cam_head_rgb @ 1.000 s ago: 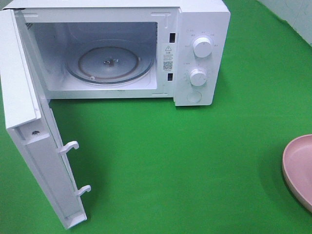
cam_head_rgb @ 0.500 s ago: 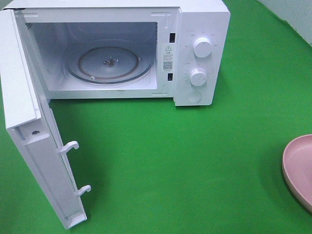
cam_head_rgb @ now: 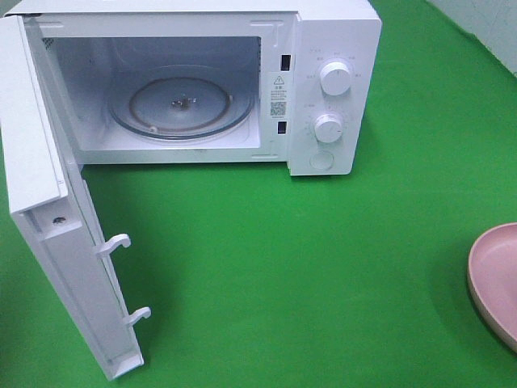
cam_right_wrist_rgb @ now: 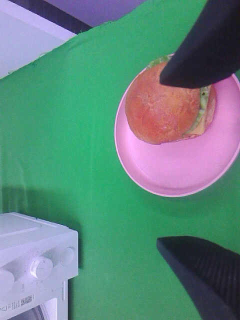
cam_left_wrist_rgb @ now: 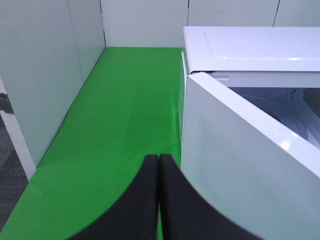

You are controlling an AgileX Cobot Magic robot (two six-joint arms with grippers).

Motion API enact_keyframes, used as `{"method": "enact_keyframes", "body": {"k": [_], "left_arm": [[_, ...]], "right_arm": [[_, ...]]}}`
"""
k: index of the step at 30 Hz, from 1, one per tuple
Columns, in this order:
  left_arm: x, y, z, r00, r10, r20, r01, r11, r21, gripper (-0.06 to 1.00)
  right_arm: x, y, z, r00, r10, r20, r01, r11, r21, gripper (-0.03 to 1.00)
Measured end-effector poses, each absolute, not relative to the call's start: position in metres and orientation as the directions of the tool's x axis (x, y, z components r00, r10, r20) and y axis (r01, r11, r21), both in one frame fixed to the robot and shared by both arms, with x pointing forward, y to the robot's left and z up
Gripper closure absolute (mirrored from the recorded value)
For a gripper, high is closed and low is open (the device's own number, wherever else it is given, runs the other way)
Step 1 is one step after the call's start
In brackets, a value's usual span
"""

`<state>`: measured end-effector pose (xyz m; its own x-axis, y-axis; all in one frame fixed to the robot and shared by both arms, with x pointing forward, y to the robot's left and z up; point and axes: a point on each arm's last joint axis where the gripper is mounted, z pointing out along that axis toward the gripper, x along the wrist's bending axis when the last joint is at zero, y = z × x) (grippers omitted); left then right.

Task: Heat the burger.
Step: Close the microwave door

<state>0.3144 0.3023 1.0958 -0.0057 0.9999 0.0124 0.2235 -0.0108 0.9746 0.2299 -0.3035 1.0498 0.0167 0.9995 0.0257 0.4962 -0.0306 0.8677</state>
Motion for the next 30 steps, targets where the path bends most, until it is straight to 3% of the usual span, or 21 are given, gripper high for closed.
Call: {"method": "enact_keyframes", "body": {"k": [13, 24, 30], "left_arm": [[0.370, 0.299, 1.036, 0.028, 0.999, 0.020, 0.041, -0.021, 0.999, 0.94], [0.409, 0.294, 1.012, 0.068, 0.998, 0.009, 0.071, -0.014, 0.997, 0.94], [0.429, 0.284, 0.986, 0.177, 0.984, -0.015, 0.156, -0.013, 0.988, 0.94]], "right_arm": [[0.230, -0.303, 1.050, 0.017, 1.000, 0.026, 0.496, -0.031, 0.868, 0.20], [0.230, -0.303, 1.050, 0.017, 1.000, 0.026, 0.496, -0.031, 0.868, 0.20], [0.230, -0.303, 1.050, 0.017, 1.000, 0.026, 0.496, -0.031, 0.868, 0.20]]}}
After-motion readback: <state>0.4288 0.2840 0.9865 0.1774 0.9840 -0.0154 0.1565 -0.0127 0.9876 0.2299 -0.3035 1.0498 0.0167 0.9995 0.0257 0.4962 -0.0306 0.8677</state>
